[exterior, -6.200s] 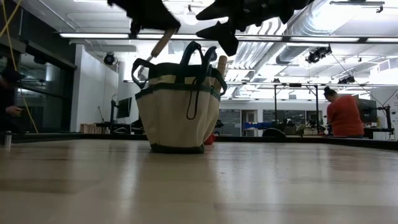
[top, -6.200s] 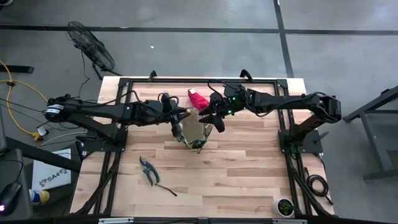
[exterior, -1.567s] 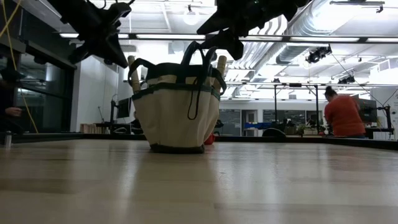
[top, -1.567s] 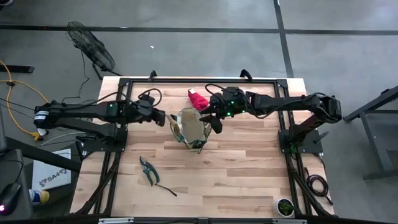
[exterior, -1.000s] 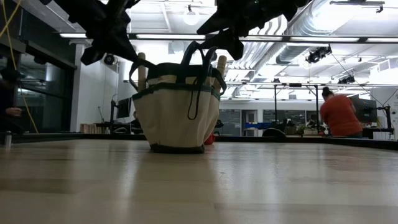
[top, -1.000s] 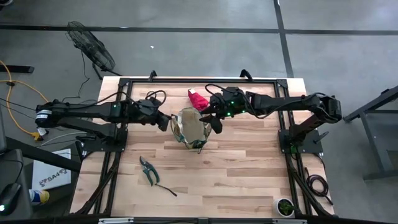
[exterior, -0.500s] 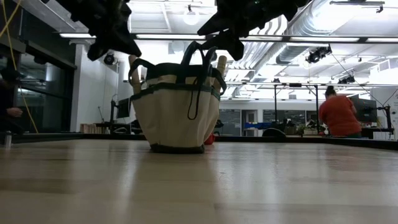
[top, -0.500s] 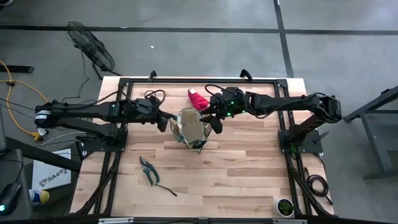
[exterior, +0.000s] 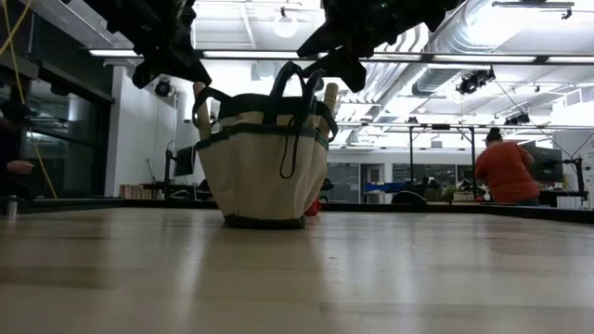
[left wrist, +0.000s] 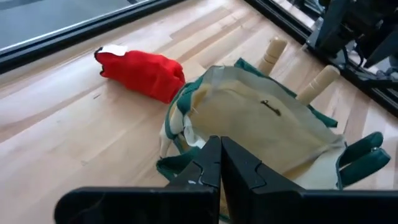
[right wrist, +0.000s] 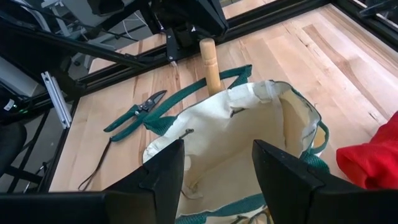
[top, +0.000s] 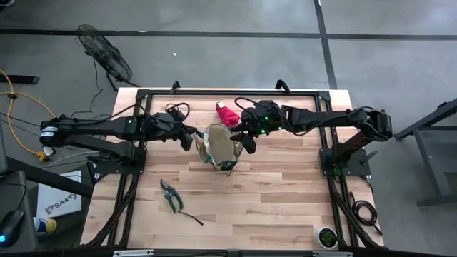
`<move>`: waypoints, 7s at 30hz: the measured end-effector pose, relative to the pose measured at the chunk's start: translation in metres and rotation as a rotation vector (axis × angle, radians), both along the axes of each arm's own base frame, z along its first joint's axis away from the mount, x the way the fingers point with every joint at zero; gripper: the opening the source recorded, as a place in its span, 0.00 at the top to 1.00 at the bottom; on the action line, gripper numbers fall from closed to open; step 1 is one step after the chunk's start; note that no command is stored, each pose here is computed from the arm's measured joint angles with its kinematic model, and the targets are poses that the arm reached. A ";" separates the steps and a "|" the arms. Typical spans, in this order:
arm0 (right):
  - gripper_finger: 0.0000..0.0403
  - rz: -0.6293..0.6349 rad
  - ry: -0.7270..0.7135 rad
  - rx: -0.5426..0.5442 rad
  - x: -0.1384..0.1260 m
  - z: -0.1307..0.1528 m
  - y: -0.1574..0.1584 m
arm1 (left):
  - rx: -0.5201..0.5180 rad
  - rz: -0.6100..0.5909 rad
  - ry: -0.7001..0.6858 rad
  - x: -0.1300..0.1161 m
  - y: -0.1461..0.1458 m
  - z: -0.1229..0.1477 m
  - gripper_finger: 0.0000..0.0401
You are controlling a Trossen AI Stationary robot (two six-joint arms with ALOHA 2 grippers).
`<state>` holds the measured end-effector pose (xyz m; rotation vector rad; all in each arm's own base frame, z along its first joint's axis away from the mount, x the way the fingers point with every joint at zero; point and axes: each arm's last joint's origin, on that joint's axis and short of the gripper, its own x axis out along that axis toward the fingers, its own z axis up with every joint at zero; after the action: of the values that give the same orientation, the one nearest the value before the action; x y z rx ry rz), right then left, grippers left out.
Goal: Pick & Place Garden tools in Gardening bag
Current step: Put the brown hand rake into the brown gardening bag, then put the red gloves into the brown gardening bag
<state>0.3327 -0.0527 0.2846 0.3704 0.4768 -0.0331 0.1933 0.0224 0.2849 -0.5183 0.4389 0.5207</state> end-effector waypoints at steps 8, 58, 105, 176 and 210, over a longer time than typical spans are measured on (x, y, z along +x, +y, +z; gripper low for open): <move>0.55 -0.001 0.009 0.000 0.000 -0.001 0.000 | -0.022 -0.044 0.025 -0.002 -0.001 -0.002 1.00; 0.55 -0.243 -0.160 -0.029 0.003 0.070 -0.031 | 0.077 -0.092 -0.079 0.001 -0.001 0.011 1.00; 0.12 -0.505 0.468 0.415 0.094 -0.061 -0.212 | 0.143 -0.189 -0.139 -0.025 -0.005 0.028 1.00; 0.99 -0.477 0.299 0.399 0.059 0.061 -0.155 | 0.095 -0.243 -0.146 -0.027 -0.007 0.028 1.00; 0.99 -0.503 0.530 0.350 0.115 0.020 0.003 | 0.109 -0.255 -0.097 -0.028 -0.007 0.024 1.00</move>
<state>0.4480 -0.0499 0.3048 0.8279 0.9068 -0.5519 0.1652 0.0154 0.3088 -0.3740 0.3752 0.2712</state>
